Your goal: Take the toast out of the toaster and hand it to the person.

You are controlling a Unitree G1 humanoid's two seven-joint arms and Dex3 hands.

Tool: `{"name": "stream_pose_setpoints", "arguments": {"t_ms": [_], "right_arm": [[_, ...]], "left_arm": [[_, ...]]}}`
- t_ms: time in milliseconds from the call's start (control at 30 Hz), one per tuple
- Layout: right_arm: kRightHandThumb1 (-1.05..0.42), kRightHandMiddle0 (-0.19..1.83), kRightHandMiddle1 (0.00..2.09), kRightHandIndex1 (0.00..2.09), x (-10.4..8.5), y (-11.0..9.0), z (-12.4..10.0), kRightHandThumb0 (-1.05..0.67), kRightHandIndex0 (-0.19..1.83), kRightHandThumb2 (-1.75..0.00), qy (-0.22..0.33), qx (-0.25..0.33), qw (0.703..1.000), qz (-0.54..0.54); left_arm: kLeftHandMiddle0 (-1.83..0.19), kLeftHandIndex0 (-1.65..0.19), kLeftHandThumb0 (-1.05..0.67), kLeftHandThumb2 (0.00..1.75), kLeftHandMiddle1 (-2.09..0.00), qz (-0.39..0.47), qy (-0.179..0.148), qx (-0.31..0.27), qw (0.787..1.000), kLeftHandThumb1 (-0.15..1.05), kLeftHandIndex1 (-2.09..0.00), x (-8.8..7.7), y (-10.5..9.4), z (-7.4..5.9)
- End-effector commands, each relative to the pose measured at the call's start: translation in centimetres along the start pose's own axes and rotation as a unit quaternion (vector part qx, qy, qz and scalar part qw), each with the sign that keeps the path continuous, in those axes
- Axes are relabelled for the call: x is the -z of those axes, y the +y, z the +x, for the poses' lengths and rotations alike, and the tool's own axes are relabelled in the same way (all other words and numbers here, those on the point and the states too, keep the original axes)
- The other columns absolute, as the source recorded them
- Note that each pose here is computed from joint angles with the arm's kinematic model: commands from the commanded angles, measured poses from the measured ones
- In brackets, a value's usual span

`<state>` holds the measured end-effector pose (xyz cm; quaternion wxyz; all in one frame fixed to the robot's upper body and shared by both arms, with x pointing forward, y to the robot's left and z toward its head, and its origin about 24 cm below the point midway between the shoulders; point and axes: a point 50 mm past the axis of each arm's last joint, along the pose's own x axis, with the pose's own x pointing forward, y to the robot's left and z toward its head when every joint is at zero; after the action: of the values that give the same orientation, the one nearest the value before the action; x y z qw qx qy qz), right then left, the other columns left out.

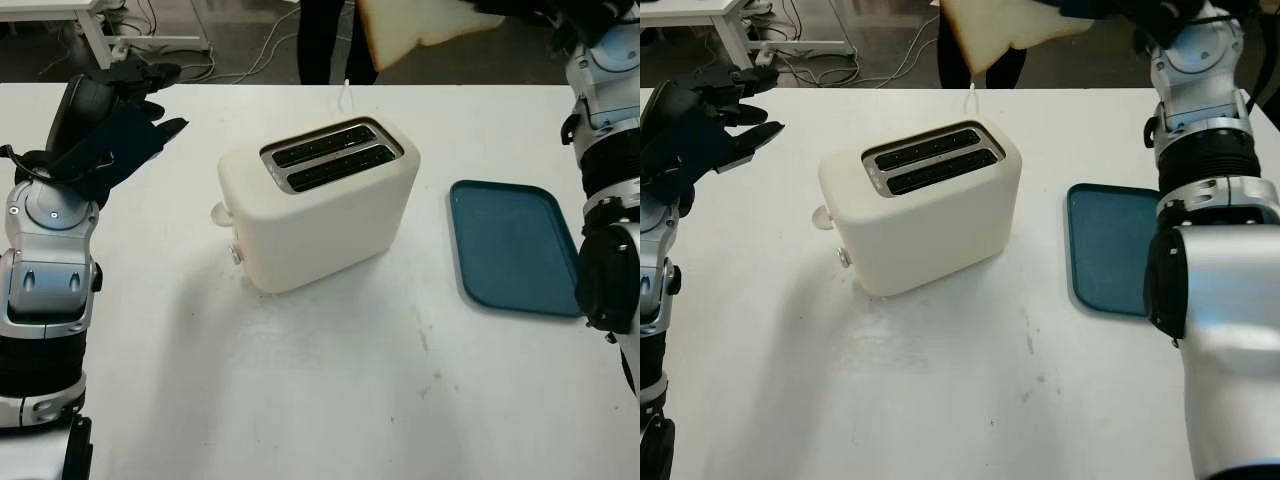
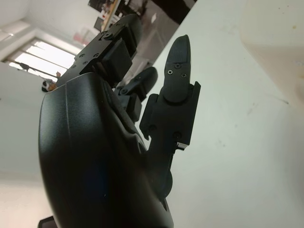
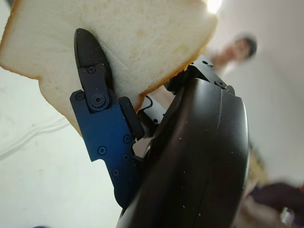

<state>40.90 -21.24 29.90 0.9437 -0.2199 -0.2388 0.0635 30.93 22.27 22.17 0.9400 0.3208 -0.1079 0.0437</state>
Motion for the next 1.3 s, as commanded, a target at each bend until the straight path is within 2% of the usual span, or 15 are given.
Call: {"name": "stream_pose_setpoints", "arguments": {"t_ms": [0,67,133,200,333,433,533,667,933,1033,1267], "right_arm": [[-0.92,0.87,1.75,1.75,1.9,0.2,-0.7,-0.48,1.08,-0.34,0.029,0.030,0.999,0.035],[-0.92,0.81,1.75,1.75,3.4,0.1,-1.4,-0.38,1.04,-0.38,0.052,0.061,0.996,0.047],[-0.92,0.77,1.75,1.75,4.8,0.3,-2.0,-0.36,1.00,-0.38,0.081,0.088,0.990,0.069],[-0.92,0.63,1.75,1.75,6.1,0.9,-2.6,-0.33,0.92,-0.36,0.111,0.116,0.982,0.100],[-0.92,0.43,1.75,1.75,8.1,2.0,-3.5,-0.20,0.85,-0.47,0.158,0.146,0.968,0.130],[-0.92,0.45,1.75,1.75,9.2,2.6,-4.2,-0.18,0.85,-0.50,0.177,0.149,0.966,0.119],[-0.92,0.49,1.75,1.75,10.2,3.3,-4.9,-0.16,0.85,-0.48,0.197,0.163,0.953,0.165],[-0.92,0.50,1.75,1.75,11.4,4.4,-5.7,-0.20,0.87,-0.47,0.221,0.170,0.941,0.190],[-0.92,0.30,1.75,1.75,12.5,5.9,-6.5,-0.12,0.74,-0.50,0.260,0.191,0.926,0.195],[-0.92,0.33,1.75,1.75,12.9,6.0,-6.9,-0.14,0.75,-0.48,0.269,0.189,0.928,0.174],[-0.92,0.43,1.75,1.75,13.9,6.4,-7.9,-0.18,0.78,-0.46,0.291,0.172,0.931,0.142]], "left_arm": [[-0.41,-0.63,-0.30,0.19,-0.65,-0.004,0.000,-0.003,1.000,0.92,0.00,0.2,0.1,-0.2],[-0.41,-0.63,-0.31,0.19,-0.65,0.000,0.001,-0.001,1.000,0.92,0.00,0.2,0.2,-0.2],[-0.41,-0.63,-0.32,0.19,-0.65,-0.003,0.004,-0.002,1.000,0.92,0.00,0.3,0.2,-0.2],[-0.41,-0.62,-0.31,0.19,-0.65,-0.004,0.005,-0.002,1.000,0.92,0.00,0.3,0.2,-0.2],[-0.41,-0.62,-0.31,0.19,-0.65,-0.010,0.006,0.000,1.000,0.92,0.00,0.3,0.1,-0.2],[-0.41,-0.62,-0.31,0.19,-0.65,-0.011,0.007,0.000,1.000,0.92,0.00,0.3,0.0,-0.2],[-0.40,-0.61,-0.30,0.19,-0.64,-0.021,0.010,-0.003,1.000,0.92,0.00,0.4,0.1,-0.2],[-0.41,-0.62,-0.30,0.19,-0.65,-0.006,0.004,-0.002,1.000,0.92,-0.01,0.2,0.1,-0.2],[-0.39,-0.61,-0.30,0.19,-0.63,-0.027,0.016,-0.003,1.000,0.92,0.00,0.4,0.1,-0.3],[-0.38,-0.60,-0.30,0.17,-0.62,-0.045,0.023,-0.009,0.999,0.92,0.00,0.5,0.1,-0.3],[-0.39,-0.60,-0.29,0.18,-0.62,-0.029,0.014,-0.005,0.999,0.92,0.00,0.3,0.0,-0.3]]}}
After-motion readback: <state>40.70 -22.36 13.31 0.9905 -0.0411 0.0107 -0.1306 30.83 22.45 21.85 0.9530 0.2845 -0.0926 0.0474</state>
